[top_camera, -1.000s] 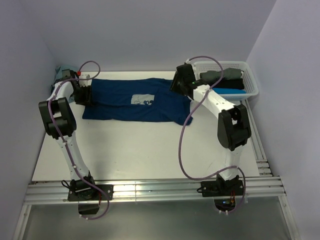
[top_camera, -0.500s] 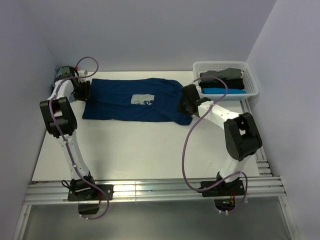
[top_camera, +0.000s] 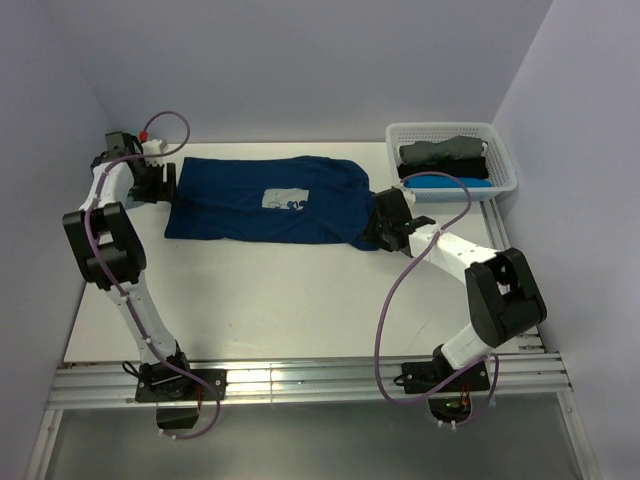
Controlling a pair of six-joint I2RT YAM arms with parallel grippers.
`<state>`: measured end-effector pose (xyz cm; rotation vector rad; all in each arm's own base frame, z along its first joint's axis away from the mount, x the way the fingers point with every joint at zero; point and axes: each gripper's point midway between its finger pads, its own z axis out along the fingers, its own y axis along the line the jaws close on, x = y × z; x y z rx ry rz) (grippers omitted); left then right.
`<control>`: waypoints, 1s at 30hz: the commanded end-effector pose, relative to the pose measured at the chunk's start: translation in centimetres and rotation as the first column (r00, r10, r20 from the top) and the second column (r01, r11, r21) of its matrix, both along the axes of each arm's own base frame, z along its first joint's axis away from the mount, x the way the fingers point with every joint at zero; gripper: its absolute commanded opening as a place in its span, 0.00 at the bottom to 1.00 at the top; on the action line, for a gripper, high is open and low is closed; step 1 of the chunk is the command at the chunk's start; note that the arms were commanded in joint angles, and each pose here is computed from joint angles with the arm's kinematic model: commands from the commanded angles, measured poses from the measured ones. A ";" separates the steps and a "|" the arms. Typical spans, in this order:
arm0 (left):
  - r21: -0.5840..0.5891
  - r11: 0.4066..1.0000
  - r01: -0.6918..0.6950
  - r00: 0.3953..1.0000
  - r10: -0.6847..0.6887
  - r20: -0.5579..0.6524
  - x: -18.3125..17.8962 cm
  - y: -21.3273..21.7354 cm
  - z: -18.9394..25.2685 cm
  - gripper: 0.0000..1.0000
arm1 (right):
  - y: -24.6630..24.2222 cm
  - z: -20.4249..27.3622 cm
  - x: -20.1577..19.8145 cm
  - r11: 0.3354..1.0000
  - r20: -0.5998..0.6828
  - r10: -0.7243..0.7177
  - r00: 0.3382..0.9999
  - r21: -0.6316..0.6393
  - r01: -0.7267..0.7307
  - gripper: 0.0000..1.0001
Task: Roll the t-shirts
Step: Fold the tshirt
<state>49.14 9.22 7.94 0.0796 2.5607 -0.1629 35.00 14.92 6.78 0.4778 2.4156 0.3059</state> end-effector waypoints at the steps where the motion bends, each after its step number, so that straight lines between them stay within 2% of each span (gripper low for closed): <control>1: -0.010 0.998 0.063 0.998 -0.063 -0.006 -3.4 1.0 2.3 0.73 | -0.1 0.3 0.8 1.000 0.045 -0.022 0.999 -0.010 0.022 0.50; 5: -0.079 0.990 0.117 0.987 -0.125 -0.098 -6.8 1.0 0.6 0.73 | -0.2 -0.9 1.1 0.999 0.022 -0.025 0.999 -0.026 0.025 0.51; 10: -0.121 0.981 0.148 0.976 -0.165 -0.141 -8.1 0.4 -1.2 0.73 | 0.2 -2.0 1.1 1.000 0.013 -0.018 1.000 -0.015 0.018 0.51; 21: -0.147 0.985 0.090 0.976 -0.116 -0.185 -7.7 0.5 -4.1 0.71 | 0.1 -3.4 0.9 1.000 -0.005 -0.019 1.000 -0.018 0.019 0.51; 27: -0.135 0.990 0.040 0.980 -0.065 -0.190 -6.9 1.1 -5.4 0.65 | -0.2 -3.2 0.9 1.000 0.001 -0.021 1.000 -0.018 0.021 0.50; 30: -0.148 0.989 0.028 0.981 -0.055 -0.186 -6.6 0.9 -5.6 0.57 | -0.3 -2.9 1.1 1.000 0.007 -0.021 1.000 -0.019 0.021 0.47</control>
